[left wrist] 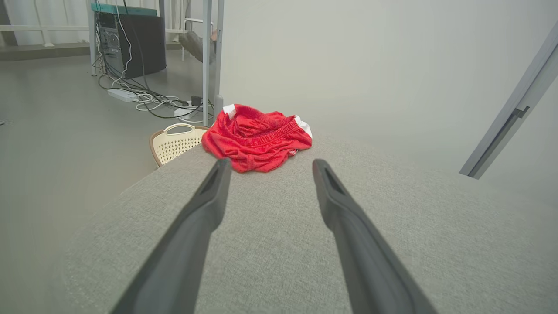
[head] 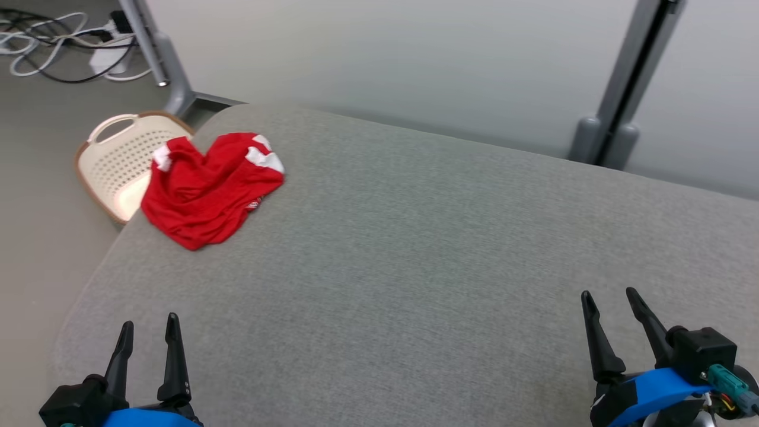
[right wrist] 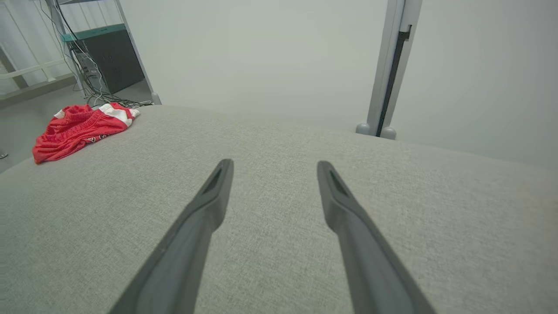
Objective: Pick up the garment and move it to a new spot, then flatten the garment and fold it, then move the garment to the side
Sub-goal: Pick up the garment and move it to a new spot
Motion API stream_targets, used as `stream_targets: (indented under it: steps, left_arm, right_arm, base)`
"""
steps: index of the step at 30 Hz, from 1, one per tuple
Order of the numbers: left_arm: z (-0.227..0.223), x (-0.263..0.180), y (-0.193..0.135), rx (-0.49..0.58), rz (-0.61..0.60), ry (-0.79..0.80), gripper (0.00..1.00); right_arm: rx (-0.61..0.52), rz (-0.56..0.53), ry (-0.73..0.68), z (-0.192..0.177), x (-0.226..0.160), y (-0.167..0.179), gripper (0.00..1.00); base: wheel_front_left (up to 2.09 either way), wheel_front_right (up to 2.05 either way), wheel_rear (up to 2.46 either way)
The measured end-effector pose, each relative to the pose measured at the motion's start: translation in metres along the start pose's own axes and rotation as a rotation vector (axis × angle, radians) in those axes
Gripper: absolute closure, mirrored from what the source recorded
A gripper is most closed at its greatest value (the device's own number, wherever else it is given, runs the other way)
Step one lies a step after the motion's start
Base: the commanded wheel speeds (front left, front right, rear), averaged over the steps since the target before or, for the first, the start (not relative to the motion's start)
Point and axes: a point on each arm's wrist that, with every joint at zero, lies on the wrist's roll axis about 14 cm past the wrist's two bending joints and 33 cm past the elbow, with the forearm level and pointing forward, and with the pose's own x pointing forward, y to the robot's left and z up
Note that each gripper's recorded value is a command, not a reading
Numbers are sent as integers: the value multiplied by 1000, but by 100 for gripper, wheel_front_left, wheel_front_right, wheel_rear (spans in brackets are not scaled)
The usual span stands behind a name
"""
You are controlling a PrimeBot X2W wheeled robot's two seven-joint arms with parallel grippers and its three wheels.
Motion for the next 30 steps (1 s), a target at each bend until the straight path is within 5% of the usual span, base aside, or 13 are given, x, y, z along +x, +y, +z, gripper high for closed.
stream_targets:
  steps: [17, 30]
  left_arm:
    - [8, -31, 38, -10, 129, -27, 0]
    - [51, 18, 17, -17, 12, -29, 0]
  right_arm:
    - [-1, 142, 25, -8, 15, 48, 0]
    - [17, 113, 37, -15, 20, 36, 0]
  base:
    - [0, 0, 0]
    - [0, 0, 0]
